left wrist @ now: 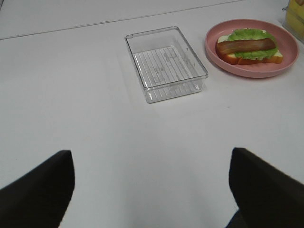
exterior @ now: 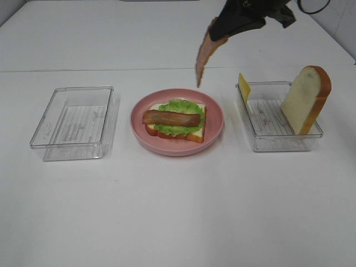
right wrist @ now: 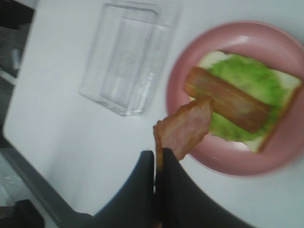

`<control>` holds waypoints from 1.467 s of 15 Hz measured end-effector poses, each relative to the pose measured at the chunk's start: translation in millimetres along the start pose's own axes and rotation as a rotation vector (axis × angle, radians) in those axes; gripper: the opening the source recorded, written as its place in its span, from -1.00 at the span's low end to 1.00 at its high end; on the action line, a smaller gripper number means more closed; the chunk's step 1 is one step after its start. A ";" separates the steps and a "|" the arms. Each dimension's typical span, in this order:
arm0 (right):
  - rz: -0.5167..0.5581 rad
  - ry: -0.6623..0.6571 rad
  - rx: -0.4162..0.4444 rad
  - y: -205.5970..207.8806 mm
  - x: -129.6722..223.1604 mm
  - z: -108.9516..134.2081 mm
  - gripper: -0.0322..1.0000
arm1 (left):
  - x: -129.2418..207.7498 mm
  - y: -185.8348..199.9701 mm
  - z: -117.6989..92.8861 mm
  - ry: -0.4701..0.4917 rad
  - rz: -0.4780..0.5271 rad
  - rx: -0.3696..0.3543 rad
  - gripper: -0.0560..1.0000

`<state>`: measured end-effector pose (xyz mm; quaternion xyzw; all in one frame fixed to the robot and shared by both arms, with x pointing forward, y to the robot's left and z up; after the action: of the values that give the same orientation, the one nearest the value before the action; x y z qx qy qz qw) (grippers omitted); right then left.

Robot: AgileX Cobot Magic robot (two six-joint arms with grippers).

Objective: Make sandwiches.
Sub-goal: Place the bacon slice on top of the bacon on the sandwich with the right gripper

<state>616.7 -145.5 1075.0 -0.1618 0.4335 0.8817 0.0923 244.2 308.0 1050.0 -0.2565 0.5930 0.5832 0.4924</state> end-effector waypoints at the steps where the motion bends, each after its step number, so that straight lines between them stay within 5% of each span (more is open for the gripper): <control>1: 0.008 0.001 -0.081 -8.6 -1.4 3.2 -0.93 | 0.0 0.0 0.0 0.000 0.000 0.000 0.69; 3: 0.037 -0.071 -0.233 -40.6 -5.4 -1.3 -0.93 | 0.0 0.0 0.0 0.000 0.000 0.000 0.69; 12: 0.063 -0.362 -0.521 -141.5 -6.1 -46.3 -0.93 | 0.0 0.0 0.0 0.000 0.000 0.000 0.69; 22: 0.169 -0.393 -0.299 -165.8 12.3 -75.8 -0.93 | -0.1 0.0 0.5 -0.003 0.000 -0.005 0.69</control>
<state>671.1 -104.8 905.4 0.0378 0.2841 0.9550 0.0758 244.4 308.5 1050.1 -0.2571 0.5906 0.5851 0.4927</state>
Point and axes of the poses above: a point on each arm's last joint axis where the gripper is mounted, y pointing back along that axis away from the gripper, z along the wrist's bending axis when the last joint is at zero, x = y × z, the point moved 1 cm from there along -y, pointing out along that axis toward the gripper, and after that the axes turned 11 degrees about -y, right-handed, at the moved point
